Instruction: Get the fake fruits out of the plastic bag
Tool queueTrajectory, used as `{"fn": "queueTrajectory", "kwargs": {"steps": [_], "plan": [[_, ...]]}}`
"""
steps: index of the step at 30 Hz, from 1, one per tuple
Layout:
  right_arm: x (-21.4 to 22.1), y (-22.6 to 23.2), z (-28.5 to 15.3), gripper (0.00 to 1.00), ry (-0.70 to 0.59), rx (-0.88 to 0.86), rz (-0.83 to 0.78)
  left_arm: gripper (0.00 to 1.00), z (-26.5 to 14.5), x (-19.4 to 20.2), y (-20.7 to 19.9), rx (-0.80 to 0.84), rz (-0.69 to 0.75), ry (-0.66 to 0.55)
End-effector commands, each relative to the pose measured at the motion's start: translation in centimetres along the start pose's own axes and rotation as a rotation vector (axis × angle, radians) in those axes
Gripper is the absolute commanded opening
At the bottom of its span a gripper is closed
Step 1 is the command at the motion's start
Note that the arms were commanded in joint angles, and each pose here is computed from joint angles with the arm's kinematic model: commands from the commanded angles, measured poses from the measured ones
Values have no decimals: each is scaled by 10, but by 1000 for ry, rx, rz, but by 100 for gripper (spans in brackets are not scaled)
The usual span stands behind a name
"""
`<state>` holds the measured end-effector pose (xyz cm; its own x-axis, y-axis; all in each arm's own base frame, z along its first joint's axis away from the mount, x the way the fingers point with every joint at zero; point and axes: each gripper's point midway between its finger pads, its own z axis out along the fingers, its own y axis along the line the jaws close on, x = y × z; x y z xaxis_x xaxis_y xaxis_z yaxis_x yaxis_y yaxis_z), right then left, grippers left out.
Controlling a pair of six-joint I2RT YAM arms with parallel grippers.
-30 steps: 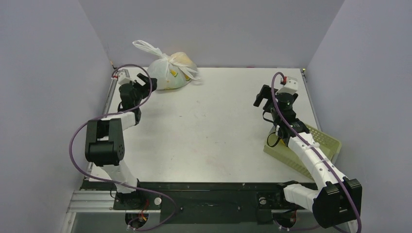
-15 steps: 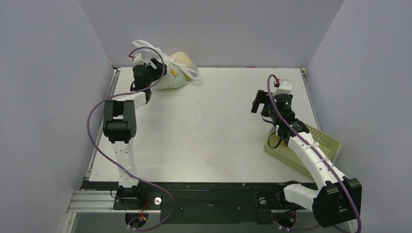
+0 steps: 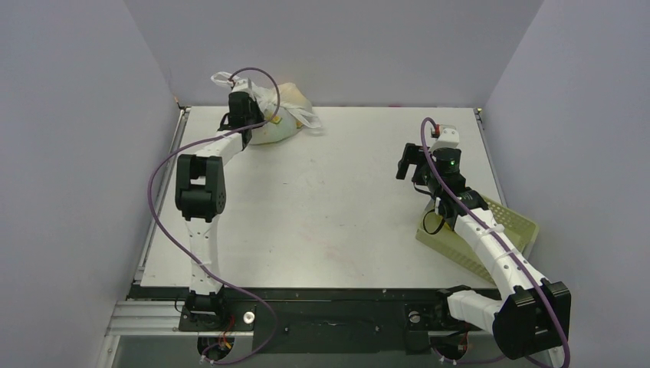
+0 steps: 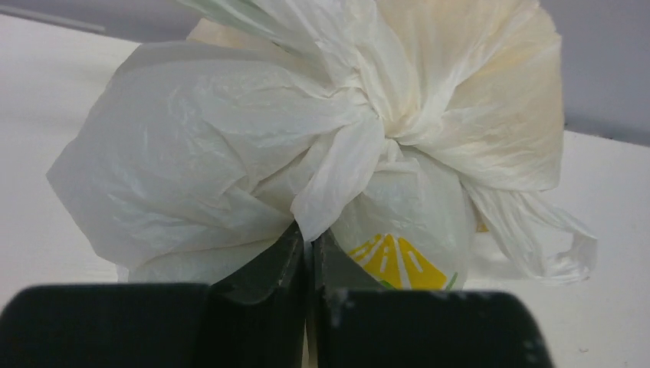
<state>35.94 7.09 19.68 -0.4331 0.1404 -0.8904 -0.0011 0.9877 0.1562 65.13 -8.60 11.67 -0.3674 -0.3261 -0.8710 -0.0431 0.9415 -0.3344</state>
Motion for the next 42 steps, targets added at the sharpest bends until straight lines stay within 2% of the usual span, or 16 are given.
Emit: {"fn": "queueTrajectory", "kwargs": {"steps": [1,4,5,6,11,15,17,18,19,20,23,26,29,34,37,42], "plan": [[-24,6,-4,95,-61,-19,-3,0,-20,9,-4,-35,126,83],[-24,6,-4,95,-61,-22,-3,0,-49,3,-12,-34,144,84],[-24,7,-3,95,-59,-24,-2,0,-57,21,-5,-48,146,122],[-24,7,-4,95,-60,-24,-1,0,-71,10,-12,-44,140,99],[-25,11,-5,95,-65,-50,2,0,-129,56,-7,-58,91,220],[-25,14,-5,95,-77,-69,6,0,-180,86,-9,-54,10,289],[-26,15,-5,95,-87,-74,5,0,-212,84,-17,-18,-28,260],[-25,20,-6,95,-87,-93,3,0,-224,103,-11,-24,-40,299],[-26,22,-7,95,-90,-103,-2,0,-240,95,-21,15,-81,278],[-25,26,-7,95,-90,-116,-7,0,-252,113,-16,16,-99,315],[-23,37,-7,95,-87,-143,-46,0,-296,109,-28,105,-180,282],[-19,63,-9,95,-79,-181,-130,10,-328,123,-23,112,-197,312],[-14,90,-14,95,-71,-222,-207,28,-363,122,-21,126,-207,312],[7,135,-22,95,-62,-339,-310,49,-402,99,-16,140,-146,226],[18,151,-23,95,-55,-363,-348,51,-405,71,-20,140,-84,168],[40,166,-13,94,-19,-363,-408,49,-376,56,-15,13,124,185]]}}
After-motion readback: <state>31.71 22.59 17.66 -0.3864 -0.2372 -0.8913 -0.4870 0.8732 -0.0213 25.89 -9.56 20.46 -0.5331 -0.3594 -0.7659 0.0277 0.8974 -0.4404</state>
